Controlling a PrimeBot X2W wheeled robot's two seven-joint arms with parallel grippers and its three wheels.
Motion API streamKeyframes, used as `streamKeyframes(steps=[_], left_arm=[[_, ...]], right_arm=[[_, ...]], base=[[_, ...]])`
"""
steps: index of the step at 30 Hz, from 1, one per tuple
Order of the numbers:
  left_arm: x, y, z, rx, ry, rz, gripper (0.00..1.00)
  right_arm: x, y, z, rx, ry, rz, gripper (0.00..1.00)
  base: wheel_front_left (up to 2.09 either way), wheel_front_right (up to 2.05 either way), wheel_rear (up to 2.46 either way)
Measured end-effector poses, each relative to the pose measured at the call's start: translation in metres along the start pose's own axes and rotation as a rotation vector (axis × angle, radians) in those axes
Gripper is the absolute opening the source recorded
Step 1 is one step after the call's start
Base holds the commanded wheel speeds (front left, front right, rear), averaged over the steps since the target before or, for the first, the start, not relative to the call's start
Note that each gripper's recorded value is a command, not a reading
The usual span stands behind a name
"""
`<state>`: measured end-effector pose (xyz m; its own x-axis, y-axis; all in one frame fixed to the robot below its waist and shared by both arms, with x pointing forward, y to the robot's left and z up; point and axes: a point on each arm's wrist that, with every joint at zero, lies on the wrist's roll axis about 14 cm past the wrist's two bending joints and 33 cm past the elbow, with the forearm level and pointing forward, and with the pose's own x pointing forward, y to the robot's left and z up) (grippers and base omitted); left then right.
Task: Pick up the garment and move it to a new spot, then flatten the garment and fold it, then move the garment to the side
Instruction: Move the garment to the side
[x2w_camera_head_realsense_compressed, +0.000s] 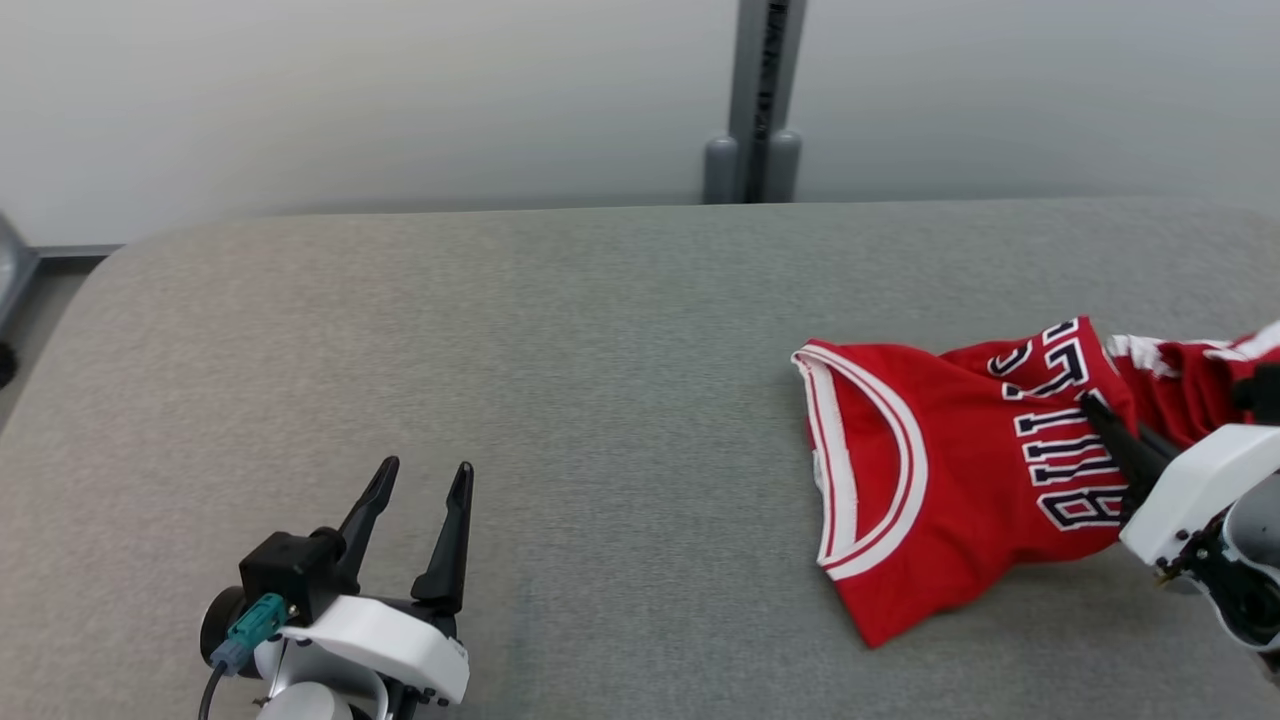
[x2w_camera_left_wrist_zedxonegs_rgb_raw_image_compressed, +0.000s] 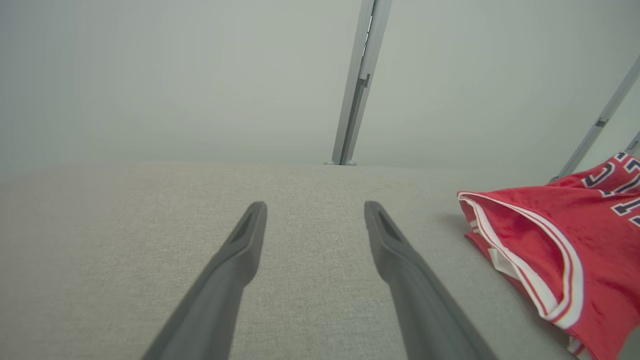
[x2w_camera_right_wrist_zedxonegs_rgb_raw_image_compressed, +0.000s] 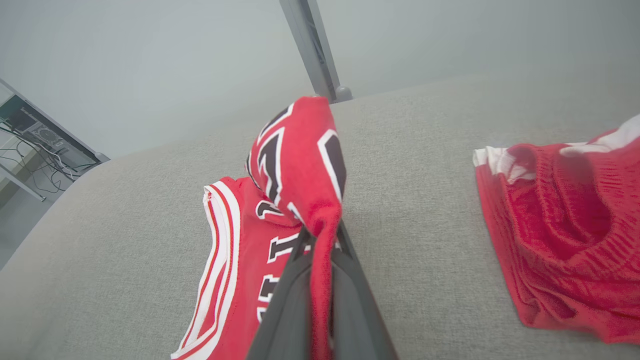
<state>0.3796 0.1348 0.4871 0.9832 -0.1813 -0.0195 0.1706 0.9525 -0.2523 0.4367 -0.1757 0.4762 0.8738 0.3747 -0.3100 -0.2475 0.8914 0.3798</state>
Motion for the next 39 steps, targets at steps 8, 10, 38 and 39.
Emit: streamKeyframes(steps=[8, 10, 38, 39], left_arm=[[0.027, -0.038, -0.009, 0.003, 0.025, -0.122, 1.00], [0.034, -0.047, -0.010, 0.003, 0.025, -0.154, 1.00], [0.081, -0.069, -0.058, 0.010, 0.151, -0.276, 1.00], [0.082, -0.068, -0.060, 0.011, 0.153, -0.275, 1.00]], right_arm=[[-0.027, -0.031, 0.015, -0.010, -0.037, -0.084, 0.00], [-0.032, -0.037, 0.019, -0.011, -0.047, -0.102, 0.00], [-0.028, -0.165, 0.083, -0.138, -0.098, -0.488, 0.00], [-0.027, -0.169, 0.079, -0.147, -0.086, -0.504, 0.00]], base=[[0.00, 0.00, 0.00], [0.00, 0.00, 0.00], [0.00, 0.00, 0.00], [0.00, 0.00, 0.00]])
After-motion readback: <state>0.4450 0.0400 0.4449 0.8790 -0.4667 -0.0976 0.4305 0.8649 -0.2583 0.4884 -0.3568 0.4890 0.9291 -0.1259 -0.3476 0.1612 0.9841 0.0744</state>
